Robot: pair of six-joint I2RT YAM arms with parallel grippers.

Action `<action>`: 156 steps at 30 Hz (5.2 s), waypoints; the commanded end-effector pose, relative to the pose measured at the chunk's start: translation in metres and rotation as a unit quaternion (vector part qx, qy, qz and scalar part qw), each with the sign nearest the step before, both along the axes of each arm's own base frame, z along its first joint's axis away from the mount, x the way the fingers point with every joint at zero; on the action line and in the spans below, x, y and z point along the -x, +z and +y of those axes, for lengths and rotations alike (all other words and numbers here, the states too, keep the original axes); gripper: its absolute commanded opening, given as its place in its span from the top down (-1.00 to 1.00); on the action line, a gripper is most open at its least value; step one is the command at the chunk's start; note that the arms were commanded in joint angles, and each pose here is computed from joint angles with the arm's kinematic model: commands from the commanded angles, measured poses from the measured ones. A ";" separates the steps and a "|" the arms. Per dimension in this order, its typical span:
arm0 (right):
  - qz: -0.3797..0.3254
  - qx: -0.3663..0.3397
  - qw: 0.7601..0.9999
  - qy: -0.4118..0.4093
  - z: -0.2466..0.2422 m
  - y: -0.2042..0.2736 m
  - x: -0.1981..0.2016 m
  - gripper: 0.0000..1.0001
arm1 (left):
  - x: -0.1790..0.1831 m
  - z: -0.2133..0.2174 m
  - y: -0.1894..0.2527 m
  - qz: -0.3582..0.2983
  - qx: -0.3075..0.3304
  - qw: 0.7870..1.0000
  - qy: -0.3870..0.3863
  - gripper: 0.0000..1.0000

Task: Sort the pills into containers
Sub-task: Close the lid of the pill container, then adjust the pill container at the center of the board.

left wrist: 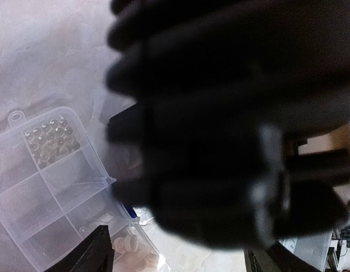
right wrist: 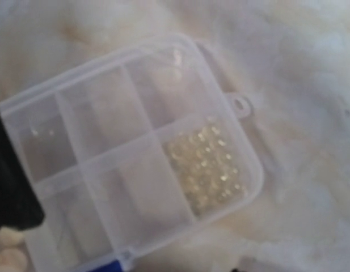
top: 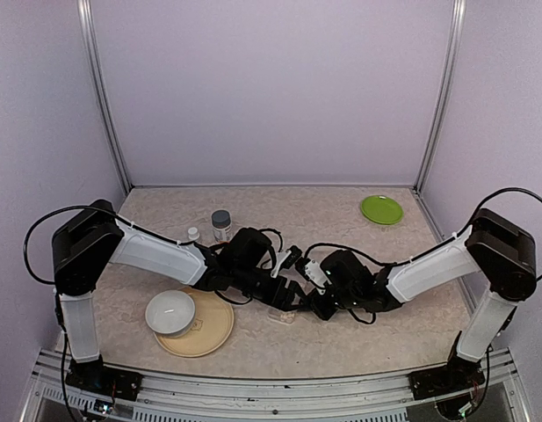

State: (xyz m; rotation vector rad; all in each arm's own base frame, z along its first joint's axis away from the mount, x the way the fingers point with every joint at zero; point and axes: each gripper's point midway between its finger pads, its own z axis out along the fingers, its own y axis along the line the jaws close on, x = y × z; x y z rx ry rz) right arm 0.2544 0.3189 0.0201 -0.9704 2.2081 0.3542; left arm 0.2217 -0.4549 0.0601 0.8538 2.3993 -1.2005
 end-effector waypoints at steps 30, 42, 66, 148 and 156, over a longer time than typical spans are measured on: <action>0.006 0.009 0.999 0.032 -0.032 0.023 0.022 -0.42 | -0.030 0.047 0.027 -0.059 -0.065 0.993 0.084 -0.98; 0.001 0.000 1.000 0.028 -0.030 0.027 0.019 -0.80 | -0.026 0.055 0.002 -0.077 -0.151 0.979 0.113 -0.98; -0.038 -0.034 0.996 -0.072 -0.071 0.053 -0.008 -1.00 | -0.017 0.039 -0.011 -0.109 -0.217 0.963 0.117 -0.98; -0.034 -0.041 0.996 -0.074 -0.072 0.046 -0.009 -1.00 | -0.033 0.130 -0.019 -0.164 -0.379 0.898 0.150 -0.86; -0.037 -0.039 0.996 -0.073 -0.072 0.048 -0.010 -1.00 | -0.023 0.127 -0.032 -0.150 -0.386 0.902 0.123 -0.79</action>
